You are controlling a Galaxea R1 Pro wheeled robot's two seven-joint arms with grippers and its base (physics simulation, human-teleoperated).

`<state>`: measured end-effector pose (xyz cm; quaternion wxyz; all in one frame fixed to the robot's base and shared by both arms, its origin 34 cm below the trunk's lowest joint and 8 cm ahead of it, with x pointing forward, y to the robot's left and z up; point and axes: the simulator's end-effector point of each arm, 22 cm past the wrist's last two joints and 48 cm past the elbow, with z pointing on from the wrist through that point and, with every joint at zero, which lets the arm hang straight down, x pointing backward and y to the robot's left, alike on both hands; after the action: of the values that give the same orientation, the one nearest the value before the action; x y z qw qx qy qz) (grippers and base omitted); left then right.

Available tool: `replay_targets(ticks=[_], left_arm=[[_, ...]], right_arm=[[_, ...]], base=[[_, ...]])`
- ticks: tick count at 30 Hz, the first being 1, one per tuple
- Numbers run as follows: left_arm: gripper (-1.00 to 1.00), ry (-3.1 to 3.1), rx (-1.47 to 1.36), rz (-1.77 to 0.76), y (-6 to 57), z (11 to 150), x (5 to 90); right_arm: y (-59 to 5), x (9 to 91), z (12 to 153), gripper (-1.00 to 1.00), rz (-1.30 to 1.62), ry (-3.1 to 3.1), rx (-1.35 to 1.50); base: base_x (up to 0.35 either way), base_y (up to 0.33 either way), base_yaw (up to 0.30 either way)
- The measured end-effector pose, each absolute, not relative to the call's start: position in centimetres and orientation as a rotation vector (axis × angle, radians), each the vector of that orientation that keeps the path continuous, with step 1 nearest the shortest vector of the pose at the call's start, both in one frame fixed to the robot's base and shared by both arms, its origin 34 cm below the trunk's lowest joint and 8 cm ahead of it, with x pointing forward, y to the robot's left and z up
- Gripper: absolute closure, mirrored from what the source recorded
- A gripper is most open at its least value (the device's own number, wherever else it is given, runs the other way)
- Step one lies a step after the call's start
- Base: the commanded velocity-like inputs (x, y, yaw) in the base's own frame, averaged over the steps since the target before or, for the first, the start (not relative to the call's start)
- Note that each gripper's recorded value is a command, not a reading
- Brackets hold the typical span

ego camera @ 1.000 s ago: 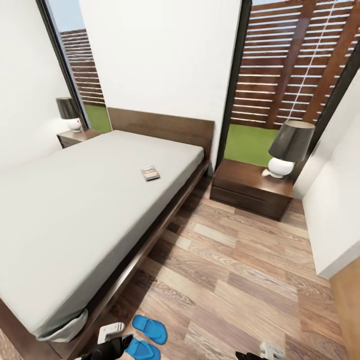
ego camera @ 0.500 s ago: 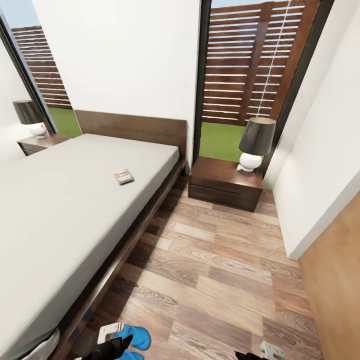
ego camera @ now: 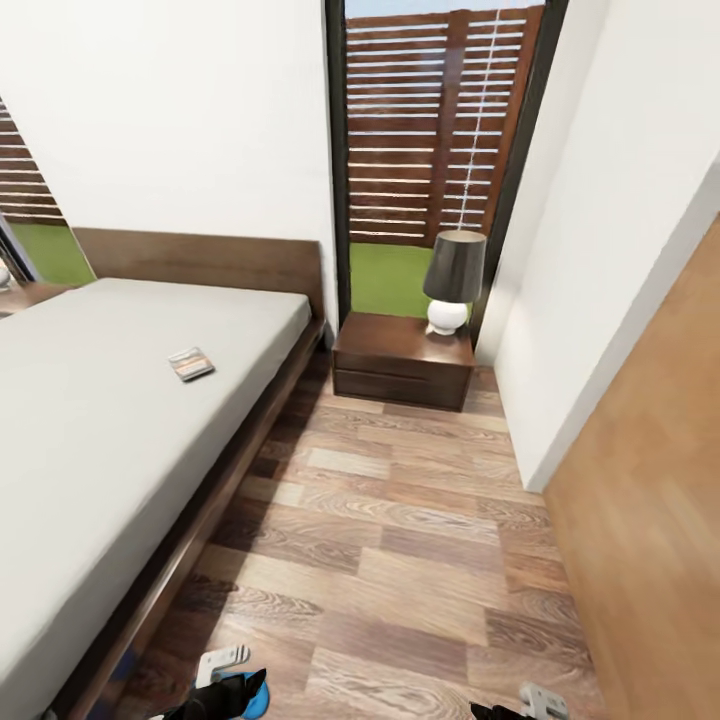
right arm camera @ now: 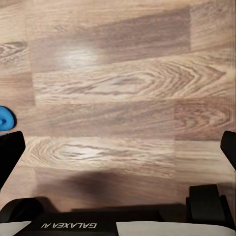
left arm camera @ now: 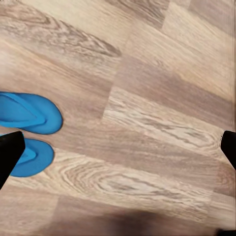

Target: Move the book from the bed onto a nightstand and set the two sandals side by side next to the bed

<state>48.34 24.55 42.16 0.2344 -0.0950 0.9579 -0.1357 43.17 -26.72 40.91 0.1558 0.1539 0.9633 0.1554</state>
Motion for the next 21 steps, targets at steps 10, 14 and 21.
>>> replay_targets(ticks=[10,14,21], left_arm=[[-1.00,2.629,-0.261,-0.372,24.55,42.17,48.35],[-1.00,2.629,-0.261,-0.372,24.55,42.17,48.36],[-1.00,2.628,-0.261,-0.372,24.55,42.17,48.36]], right_arm=[[-26.71,43.14,40.90,-1.00,0.445,2.759,0.441],[-26.71,43.13,40.90,-1.00,0.445,2.760,0.441],[-26.71,43.14,40.90,-1.00,0.445,2.759,0.441]], base=[[0.000,0.000,-0.300],[0.000,0.000,-0.300],[0.000,0.000,-0.279]])
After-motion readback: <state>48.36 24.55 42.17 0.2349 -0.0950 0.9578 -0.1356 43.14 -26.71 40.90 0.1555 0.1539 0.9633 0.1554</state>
